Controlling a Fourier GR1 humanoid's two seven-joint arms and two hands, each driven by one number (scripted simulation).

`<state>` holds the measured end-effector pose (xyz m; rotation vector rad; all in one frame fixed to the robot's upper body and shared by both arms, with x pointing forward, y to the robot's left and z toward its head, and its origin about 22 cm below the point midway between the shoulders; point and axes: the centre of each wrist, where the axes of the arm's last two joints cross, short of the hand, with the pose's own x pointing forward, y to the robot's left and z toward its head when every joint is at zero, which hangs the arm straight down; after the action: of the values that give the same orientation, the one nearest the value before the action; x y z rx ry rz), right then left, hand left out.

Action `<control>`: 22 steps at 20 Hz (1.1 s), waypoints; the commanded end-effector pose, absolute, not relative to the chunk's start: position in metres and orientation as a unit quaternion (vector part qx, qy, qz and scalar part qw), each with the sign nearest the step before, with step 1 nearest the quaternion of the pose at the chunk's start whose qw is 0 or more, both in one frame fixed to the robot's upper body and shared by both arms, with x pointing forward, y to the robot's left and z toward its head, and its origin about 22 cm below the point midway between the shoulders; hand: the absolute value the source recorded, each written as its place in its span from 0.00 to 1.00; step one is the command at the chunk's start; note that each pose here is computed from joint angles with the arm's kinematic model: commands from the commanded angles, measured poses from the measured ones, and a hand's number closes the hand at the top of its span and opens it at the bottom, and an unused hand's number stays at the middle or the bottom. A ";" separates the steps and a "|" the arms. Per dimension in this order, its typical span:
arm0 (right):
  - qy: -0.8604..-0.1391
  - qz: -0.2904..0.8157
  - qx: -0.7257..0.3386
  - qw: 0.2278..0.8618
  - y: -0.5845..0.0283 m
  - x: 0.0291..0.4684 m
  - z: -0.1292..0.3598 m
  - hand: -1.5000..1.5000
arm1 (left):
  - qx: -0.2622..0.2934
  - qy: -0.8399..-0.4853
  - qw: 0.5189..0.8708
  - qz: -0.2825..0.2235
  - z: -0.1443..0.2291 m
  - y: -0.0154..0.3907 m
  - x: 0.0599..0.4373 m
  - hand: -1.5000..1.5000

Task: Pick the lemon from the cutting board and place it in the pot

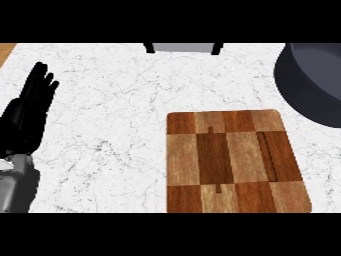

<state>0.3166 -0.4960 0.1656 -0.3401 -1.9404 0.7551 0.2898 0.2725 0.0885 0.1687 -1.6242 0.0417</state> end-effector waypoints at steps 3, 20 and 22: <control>-0.784 0.365 -0.296 0.406 -0.489 0.330 0.149 1.00 | 0.071 -0.725 0.685 0.017 0.093 0.267 0.290 0.50; -0.717 0.393 -0.226 0.530 -0.454 0.376 0.090 0.00 | 0.053 -0.735 0.676 0.006 0.081 0.259 0.297 0.50; -0.721 0.402 -0.181 0.535 -0.455 0.377 0.092 0.00 | 0.055 -0.738 0.672 0.009 0.086 0.248 0.302 0.50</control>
<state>0.3747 -0.4580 0.0966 -0.5830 -1.7490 0.9385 0.2969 0.2561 0.0851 0.1247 -1.6519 0.0080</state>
